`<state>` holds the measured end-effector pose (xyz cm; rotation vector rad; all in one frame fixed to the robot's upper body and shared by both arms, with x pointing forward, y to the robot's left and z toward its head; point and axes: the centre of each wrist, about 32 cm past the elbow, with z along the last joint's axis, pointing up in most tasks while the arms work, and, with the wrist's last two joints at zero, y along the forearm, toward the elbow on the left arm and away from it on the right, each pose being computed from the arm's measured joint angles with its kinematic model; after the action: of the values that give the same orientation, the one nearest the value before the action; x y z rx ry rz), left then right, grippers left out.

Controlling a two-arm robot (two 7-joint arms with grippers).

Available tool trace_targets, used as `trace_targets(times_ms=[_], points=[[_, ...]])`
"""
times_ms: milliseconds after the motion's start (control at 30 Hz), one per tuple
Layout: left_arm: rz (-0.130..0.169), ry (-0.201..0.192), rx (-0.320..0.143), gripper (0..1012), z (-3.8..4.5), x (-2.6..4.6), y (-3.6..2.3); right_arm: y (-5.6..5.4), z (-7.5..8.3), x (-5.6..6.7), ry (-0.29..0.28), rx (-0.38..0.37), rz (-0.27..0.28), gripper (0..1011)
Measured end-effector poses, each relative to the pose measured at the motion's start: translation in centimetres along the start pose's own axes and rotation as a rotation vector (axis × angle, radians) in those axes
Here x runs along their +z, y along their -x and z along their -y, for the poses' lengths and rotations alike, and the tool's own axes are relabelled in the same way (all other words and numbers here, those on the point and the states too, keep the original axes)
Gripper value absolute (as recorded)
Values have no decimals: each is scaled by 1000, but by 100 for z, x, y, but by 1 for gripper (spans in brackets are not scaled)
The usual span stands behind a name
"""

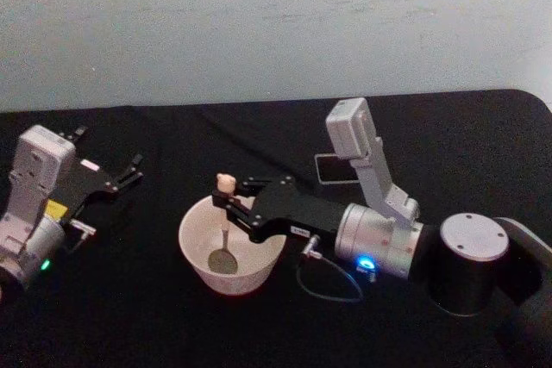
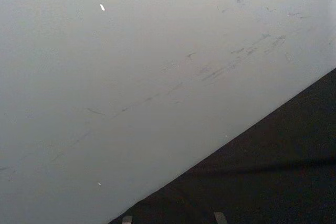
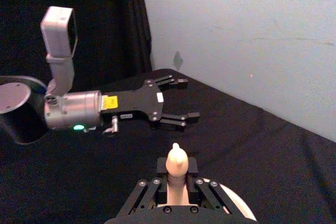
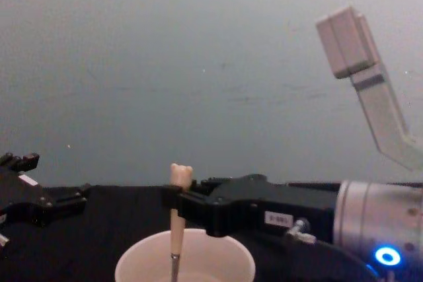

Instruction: Pick up the stirring spoon with one hand, stir inside the cup, then place it back in its original position.

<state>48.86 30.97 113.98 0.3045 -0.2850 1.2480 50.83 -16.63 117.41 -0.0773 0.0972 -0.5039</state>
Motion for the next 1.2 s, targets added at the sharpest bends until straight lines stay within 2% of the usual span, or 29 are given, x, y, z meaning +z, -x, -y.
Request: trace_targets(times_ms=[333, 567, 767, 867, 1200], points=[[0, 0, 0, 1001, 0, 0, 0, -58, -247, 12, -13, -74, 2, 204], [0, 0, 0, 1001, 0, 0, 0, -141, -268, 27, -20, -120, 10, 204], [0, 0, 0, 1001, 0, 0, 0, -210, -161, 41, -24, -147, 19, 204], [0, 0, 0, 1001, 0, 0, 0, -233, -45, 53, -30, -147, 24, 204], [0, 0, 0, 1001, 0, 0, 0, -184, 222, 37, -23, -86, 21, 204]])
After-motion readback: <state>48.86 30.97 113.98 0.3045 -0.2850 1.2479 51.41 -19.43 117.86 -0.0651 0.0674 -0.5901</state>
